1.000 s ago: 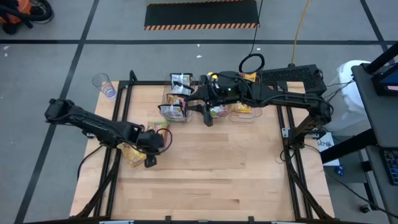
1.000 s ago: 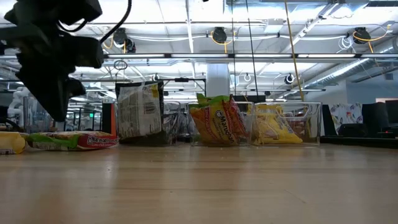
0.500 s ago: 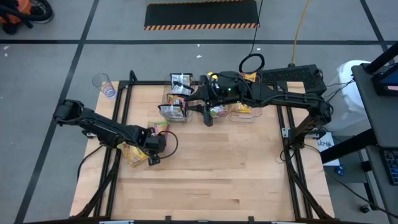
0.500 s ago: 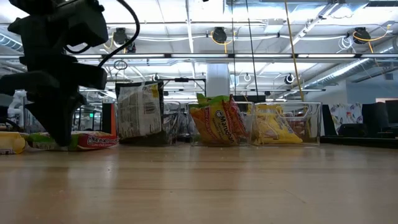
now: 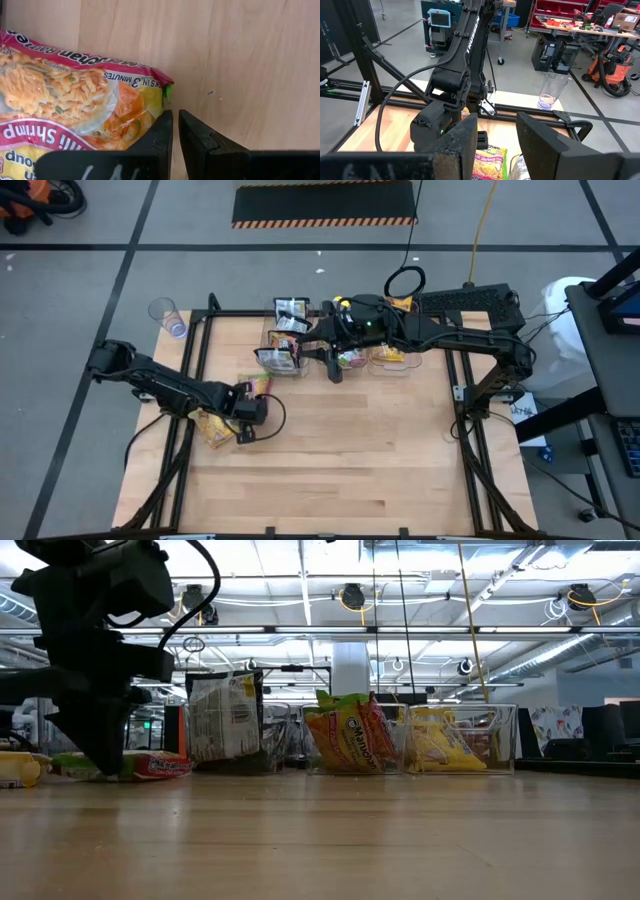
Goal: Sort Maruchan noodles
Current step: Put the yellow noodle pack into the right transparent bin
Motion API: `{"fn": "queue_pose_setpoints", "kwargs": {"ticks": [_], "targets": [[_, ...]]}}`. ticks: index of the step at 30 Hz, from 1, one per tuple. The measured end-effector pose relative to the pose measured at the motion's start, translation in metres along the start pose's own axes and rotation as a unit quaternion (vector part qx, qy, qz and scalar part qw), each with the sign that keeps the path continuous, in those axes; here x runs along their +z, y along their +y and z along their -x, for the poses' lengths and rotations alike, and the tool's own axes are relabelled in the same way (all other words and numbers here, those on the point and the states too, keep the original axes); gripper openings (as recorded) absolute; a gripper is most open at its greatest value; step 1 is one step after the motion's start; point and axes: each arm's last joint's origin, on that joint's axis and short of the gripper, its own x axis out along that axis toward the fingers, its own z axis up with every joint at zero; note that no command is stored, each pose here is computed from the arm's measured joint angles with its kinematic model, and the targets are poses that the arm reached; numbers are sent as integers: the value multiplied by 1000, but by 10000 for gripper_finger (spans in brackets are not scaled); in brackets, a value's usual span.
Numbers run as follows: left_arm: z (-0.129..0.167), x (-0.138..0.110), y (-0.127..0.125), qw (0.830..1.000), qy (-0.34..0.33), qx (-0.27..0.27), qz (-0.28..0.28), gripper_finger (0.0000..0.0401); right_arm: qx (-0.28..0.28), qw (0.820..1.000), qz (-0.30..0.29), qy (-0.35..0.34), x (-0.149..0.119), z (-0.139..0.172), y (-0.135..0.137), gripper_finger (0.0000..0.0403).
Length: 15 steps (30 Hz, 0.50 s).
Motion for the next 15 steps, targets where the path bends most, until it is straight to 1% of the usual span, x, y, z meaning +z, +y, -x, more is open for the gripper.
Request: {"fn": "queue_pose_setpoints", "kwargs": {"ticks": [4, 7, 9, 15], "targets": [[0, -1, -2, 1000, 1, -6, 3, 37, 0, 1000, 0, 0, 0, 0, 0, 132], [1, -2, -6, 998, 12, -36, 45, 37, 0, 1000, 0, 0, 0, 0, 0, 132], [1, -3, -9, 997, 16, -44, 64, 37, 0, 1000, 0, 0, 0, 0, 0, 132], [1, -2, -15, 997, 7, -55, 57, 37, 0, 1000, 0, 0, 0, 0, 0, 132]]}}
